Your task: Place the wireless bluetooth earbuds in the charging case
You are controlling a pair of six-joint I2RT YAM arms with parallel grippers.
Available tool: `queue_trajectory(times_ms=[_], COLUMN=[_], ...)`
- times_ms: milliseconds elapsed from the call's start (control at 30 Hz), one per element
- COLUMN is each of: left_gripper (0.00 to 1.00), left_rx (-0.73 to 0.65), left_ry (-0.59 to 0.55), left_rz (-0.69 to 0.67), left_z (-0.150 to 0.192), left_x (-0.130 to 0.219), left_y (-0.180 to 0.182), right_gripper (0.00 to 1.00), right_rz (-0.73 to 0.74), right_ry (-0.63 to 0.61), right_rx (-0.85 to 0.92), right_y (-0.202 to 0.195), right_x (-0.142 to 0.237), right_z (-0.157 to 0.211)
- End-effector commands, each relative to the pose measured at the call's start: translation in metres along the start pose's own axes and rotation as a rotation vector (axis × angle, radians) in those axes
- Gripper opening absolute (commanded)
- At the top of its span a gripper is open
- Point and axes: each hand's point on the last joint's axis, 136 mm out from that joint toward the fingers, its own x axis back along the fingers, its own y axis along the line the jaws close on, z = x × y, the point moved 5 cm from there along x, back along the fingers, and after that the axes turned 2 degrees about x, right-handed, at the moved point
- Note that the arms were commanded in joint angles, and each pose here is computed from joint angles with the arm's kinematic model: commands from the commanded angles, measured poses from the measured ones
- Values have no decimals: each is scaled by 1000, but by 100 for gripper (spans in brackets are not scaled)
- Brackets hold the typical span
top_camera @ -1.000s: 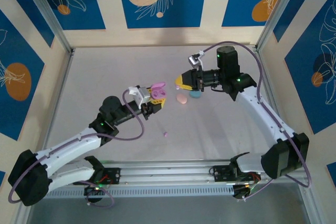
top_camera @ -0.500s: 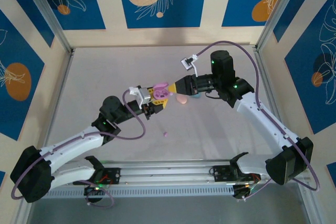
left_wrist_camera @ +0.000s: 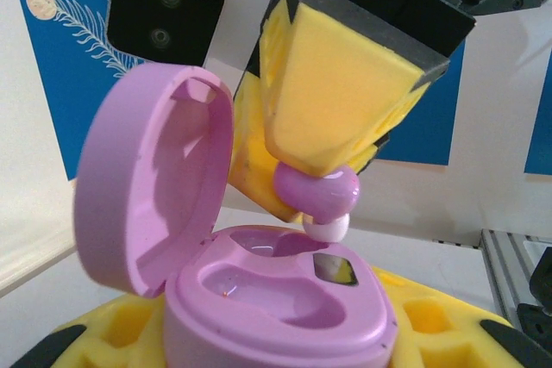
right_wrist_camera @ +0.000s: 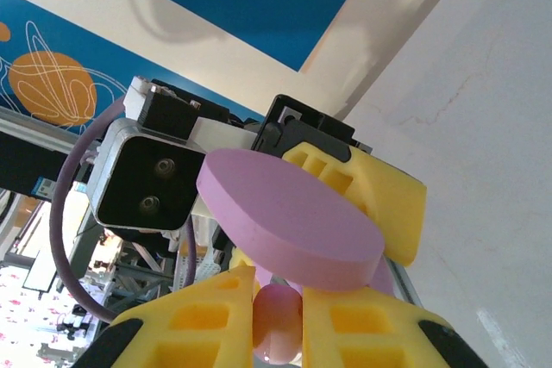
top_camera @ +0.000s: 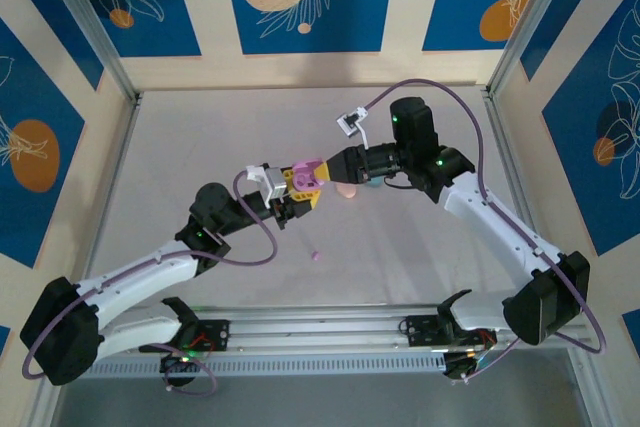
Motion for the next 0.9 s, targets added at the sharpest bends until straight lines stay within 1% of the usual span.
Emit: queue_trajectory(times_ms=[0, 367, 633, 867], left_gripper=[21, 21, 21, 21], left_rx=[-15, -7, 13, 20], left_ry=[-57, -81, -91, -97], left_rz=[53, 71, 75, 72], left_z=[-16, -23, -25, -26], left_x=[-1, 0, -1, -1], left_y=[-8, -10, -10, -10], right_gripper=[18, 19, 20, 20], right_rz=[-3, 38, 80, 114], right_ry=[-11, -21, -79, -132], right_rx=[42, 27, 78, 160], right_y=[8, -3, -4, -1], right_x=[0, -4, -2, 0], right_z=[-8, -10, -14, -12])
